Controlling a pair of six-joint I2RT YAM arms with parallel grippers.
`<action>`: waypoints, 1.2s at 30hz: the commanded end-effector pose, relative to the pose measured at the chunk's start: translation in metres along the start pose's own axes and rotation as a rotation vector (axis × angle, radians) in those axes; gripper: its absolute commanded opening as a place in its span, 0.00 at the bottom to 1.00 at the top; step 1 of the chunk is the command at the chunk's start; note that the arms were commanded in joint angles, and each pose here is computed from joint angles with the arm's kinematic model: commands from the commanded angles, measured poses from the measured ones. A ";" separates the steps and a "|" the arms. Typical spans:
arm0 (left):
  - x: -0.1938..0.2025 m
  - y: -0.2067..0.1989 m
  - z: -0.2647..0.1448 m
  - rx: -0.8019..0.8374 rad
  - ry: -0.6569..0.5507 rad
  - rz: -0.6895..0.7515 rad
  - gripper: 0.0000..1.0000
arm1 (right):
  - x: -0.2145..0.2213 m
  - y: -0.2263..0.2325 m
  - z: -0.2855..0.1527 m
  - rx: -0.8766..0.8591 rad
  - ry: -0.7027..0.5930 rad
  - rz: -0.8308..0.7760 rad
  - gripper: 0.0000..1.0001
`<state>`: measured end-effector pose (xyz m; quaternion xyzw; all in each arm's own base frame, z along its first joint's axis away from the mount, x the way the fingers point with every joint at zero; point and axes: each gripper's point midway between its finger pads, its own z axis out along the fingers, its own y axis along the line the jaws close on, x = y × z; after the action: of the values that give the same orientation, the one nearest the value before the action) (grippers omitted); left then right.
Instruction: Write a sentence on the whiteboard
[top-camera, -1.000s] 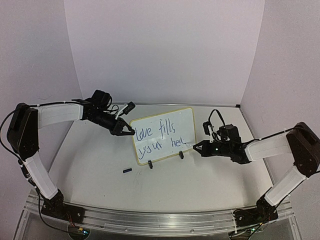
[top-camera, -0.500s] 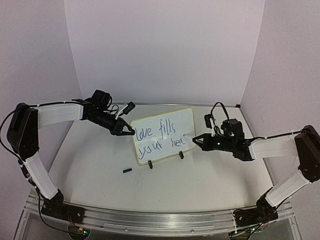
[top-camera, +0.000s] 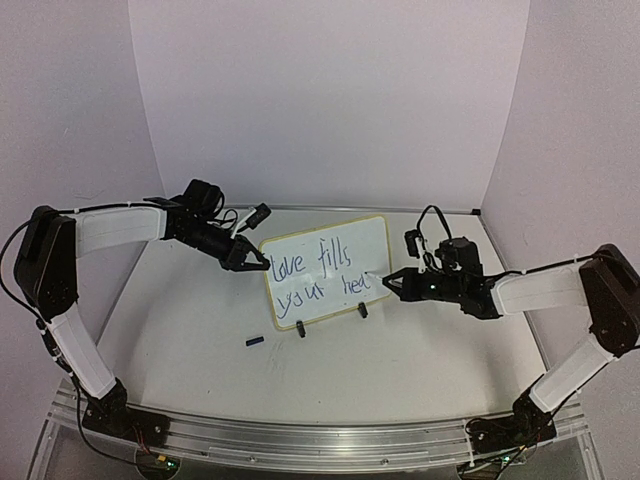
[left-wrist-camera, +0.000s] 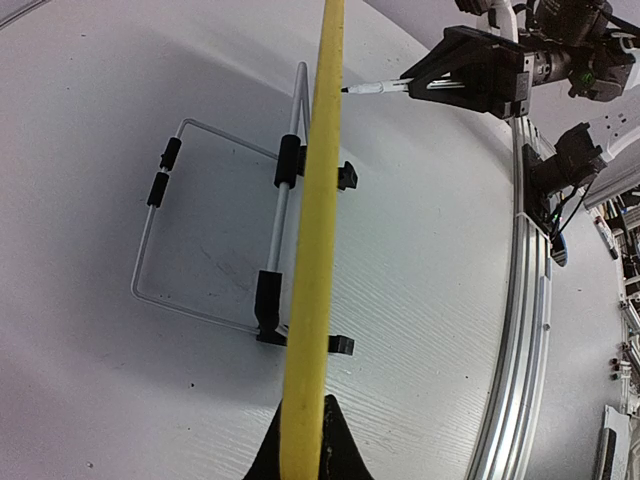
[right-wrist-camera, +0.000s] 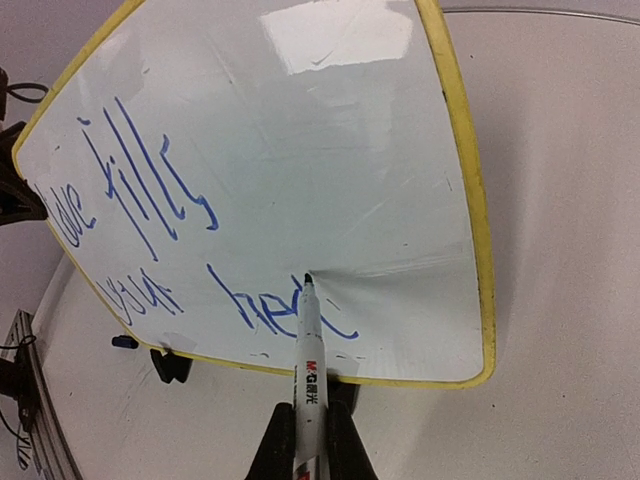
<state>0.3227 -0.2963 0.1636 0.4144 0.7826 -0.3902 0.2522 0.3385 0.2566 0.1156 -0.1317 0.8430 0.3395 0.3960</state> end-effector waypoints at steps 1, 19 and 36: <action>0.008 0.014 0.002 -0.079 0.053 0.032 0.00 | -0.016 -0.002 0.008 0.016 -0.032 0.008 0.00; 0.008 0.013 0.001 -0.079 0.052 0.032 0.00 | 0.000 -0.018 0.002 0.082 -0.023 0.030 0.00; 0.009 0.013 0.002 -0.078 0.053 0.032 0.00 | 0.023 -0.023 0.003 0.080 0.034 0.054 0.00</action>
<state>0.3222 -0.2957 0.1630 0.4134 0.7844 -0.3893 0.2497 0.3327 0.2438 0.0851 -0.1050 0.8668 0.3139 0.3730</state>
